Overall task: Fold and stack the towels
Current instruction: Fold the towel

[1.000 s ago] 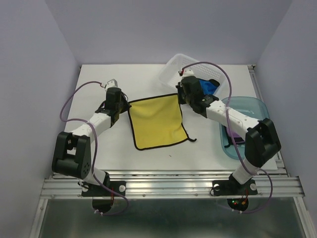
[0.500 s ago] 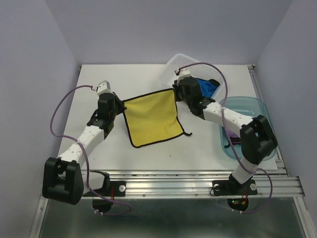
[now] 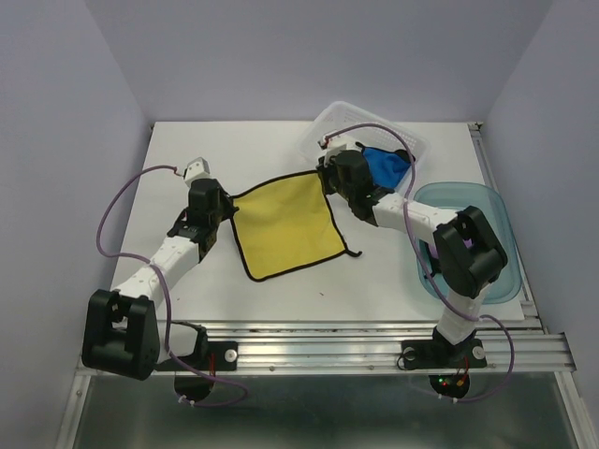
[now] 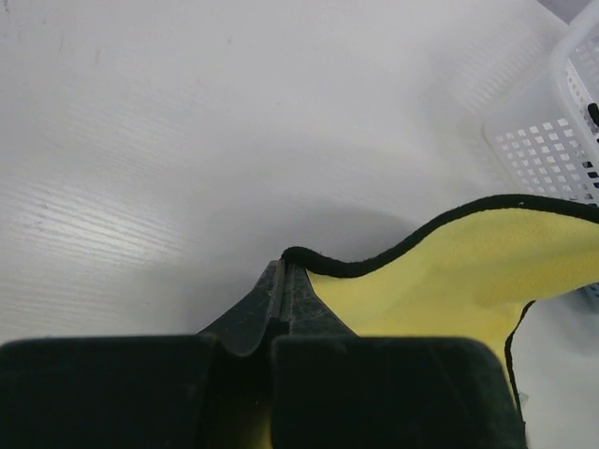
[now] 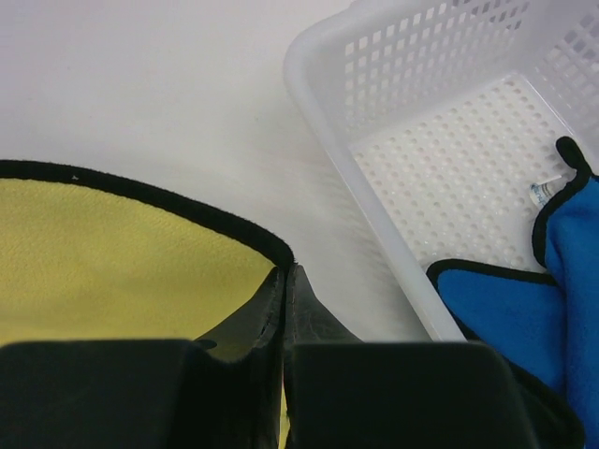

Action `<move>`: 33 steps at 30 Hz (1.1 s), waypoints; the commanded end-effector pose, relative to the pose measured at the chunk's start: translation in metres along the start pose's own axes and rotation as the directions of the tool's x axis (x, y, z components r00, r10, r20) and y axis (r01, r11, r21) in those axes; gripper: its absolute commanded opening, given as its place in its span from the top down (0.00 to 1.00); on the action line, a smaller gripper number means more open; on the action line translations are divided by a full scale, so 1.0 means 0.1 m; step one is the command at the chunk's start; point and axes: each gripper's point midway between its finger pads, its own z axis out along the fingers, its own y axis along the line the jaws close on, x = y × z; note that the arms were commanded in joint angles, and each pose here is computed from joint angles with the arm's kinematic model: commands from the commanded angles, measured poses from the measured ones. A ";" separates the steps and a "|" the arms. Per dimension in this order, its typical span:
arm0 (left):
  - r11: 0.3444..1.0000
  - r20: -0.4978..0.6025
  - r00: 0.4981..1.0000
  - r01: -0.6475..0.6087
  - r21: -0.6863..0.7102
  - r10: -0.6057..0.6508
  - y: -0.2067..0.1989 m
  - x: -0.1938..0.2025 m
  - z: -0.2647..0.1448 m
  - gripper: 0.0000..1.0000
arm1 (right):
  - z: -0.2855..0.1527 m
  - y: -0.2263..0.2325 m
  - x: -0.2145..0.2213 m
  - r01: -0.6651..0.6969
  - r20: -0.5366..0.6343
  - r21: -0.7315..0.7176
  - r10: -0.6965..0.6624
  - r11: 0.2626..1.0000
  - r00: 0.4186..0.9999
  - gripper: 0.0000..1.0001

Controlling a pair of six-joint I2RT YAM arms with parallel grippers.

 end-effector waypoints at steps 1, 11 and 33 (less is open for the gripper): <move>1.000 0.029 1.000 0.000 0.002 0.000 0.01 -0.07 0.01 1.00 | -0.03 0.04 -0.10 0.033 0.063 -0.012 -0.032 0.999 0.998 0.99; 0.994 -0.040 0.998 0.058 0.095 -0.054 -0.02 0.23 -0.20 1.00 | -0.47 0.13 0.13 0.016 0.020 -0.056 -0.015 0.998 1.000 0.99; 0.977 -0.175 0.978 0.140 0.159 -0.111 0.14 0.95 -0.57 1.00 | -0.93 0.14 0.81 -0.117 -0.142 -0.046 0.109 0.992 0.984 0.99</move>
